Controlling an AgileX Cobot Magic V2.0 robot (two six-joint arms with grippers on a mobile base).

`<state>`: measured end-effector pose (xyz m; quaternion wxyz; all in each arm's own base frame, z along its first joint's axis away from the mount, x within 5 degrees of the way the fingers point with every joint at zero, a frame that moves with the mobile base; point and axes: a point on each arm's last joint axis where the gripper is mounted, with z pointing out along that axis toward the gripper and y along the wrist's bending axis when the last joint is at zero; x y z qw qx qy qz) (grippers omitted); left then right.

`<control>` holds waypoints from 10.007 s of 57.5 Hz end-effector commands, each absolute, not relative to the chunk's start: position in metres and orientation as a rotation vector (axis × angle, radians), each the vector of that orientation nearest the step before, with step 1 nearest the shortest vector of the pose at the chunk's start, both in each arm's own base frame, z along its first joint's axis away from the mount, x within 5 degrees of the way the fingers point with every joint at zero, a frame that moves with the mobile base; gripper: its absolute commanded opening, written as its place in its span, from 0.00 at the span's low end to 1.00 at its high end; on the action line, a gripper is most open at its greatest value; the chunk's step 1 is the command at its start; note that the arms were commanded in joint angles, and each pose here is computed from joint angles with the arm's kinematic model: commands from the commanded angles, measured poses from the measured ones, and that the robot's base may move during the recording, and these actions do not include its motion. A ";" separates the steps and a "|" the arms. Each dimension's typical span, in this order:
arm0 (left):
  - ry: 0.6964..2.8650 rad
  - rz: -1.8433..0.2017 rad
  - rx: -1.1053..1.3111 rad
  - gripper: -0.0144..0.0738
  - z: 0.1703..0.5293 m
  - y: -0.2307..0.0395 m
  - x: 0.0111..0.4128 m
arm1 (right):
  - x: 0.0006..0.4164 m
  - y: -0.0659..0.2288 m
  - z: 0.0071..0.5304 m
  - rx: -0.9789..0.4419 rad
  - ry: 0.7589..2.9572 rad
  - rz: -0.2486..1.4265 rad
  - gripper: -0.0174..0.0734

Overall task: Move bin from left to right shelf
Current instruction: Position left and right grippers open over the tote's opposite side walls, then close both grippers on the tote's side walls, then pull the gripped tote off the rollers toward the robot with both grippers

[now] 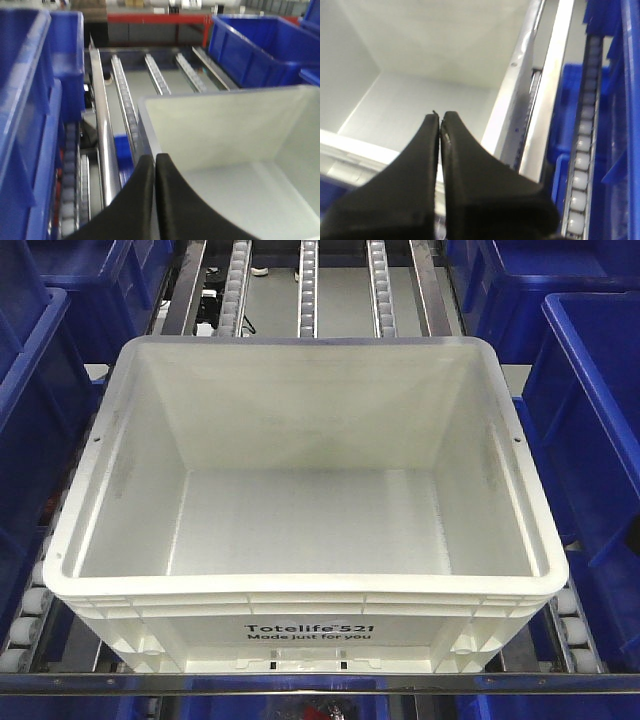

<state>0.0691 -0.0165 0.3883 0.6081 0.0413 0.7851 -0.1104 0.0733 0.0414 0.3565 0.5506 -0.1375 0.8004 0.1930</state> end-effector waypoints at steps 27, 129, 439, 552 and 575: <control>1.889 -0.302 0.092 0.16 0.400 -0.027 0.100 | 0.106 0.052 0.384 -0.307 1.921 0.516 0.19; 2.088 -0.285 0.064 0.64 0.376 -0.057 0.230 | 0.227 0.072 0.388 -0.203 2.080 0.475 0.88; 2.032 -0.314 0.038 0.15 0.370 -0.064 0.258 | 0.269 0.068 0.362 -0.210 2.179 0.266 0.19; 2.037 -0.319 0.049 0.16 0.390 -0.056 0.223 | 0.233 0.063 0.384 -0.229 2.185 0.290 0.19; 2.037 -0.319 0.049 0.16 0.390 -0.056 0.223 | 0.233 0.063 0.384 -0.229 2.185 0.290 0.19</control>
